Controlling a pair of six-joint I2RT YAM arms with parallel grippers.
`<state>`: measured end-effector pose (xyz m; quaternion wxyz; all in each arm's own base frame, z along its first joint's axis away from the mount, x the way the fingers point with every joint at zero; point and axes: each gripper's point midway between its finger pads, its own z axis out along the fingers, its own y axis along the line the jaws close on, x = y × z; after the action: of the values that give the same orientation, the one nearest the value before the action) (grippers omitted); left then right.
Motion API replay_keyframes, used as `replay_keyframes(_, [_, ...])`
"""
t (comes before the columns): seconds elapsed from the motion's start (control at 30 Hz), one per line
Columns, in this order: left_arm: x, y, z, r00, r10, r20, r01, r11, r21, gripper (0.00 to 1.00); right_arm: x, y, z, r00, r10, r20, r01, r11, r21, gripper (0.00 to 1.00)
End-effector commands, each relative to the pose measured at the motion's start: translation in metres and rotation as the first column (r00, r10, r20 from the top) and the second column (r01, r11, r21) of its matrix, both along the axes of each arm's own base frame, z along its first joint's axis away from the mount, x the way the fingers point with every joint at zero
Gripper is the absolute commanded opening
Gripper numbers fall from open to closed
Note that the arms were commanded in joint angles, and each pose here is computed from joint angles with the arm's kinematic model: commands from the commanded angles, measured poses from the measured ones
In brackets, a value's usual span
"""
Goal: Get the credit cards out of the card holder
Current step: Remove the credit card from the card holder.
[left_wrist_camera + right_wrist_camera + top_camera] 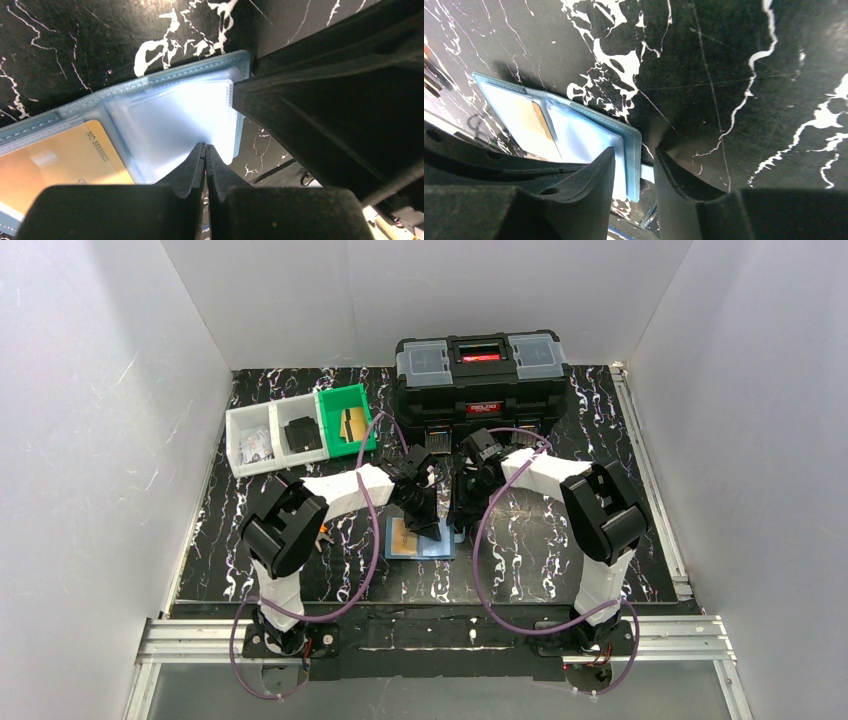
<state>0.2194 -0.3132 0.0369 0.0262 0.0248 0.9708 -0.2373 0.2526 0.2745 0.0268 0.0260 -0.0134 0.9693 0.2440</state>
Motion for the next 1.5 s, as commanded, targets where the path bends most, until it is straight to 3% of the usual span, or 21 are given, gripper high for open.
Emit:
replay_keyframes(0.0, [0.007, -0.004, 0.002, 0.999, 0.032, 0.0, -0.032, 0.999, 0.017, 0.0, 0.019, -0.009, 0.019, 0.997, -0.009, 0.081, 0.011, 1.0, -0.027, 0.44])
replay_keyframes(0.37, [0.012, -0.011, 0.005, 0.999, 0.043, -0.001, -0.043, 0.999, 0.001, 0.02, 0.029, -0.026, 0.066, 0.987, -0.061, 0.148, 0.064, 0.998, -0.015, 0.48])
replay_keyframes(0.87, [0.023, -0.021, 0.043, 0.997, 0.014, 0.079, -0.009, 0.998, -0.062, 0.29, 0.023, -0.036, 0.103, 0.975, -0.086, 0.206, 0.085, 0.996, 0.013, 0.53])
replay_keyframes(1.0, [0.026, -0.016, 0.053, 0.994, 0.012, 0.112, -0.007, 0.999, -0.05, 0.32, 0.02, -0.036, 0.107, 0.975, -0.09, 0.205, 0.087, 0.996, 0.023, 0.53])
replay_keyframes(1.37, [0.034, 0.07, 0.061, 0.982, 0.098, 0.16, -0.118, 0.986, 0.12, 0.35, 0.002, -0.002, 0.109, 0.99, -0.097, 0.101, 0.074, 0.974, 0.213, 0.54])
replay_keyframes(1.47, [0.03, 0.096, 0.05, 0.982, 0.112, 0.155, -0.139, 0.974, 0.181, 0.3, -0.004, 0.015, 0.104, 0.995, -0.078, 0.063, 0.059, 0.965, 0.255, 0.54])
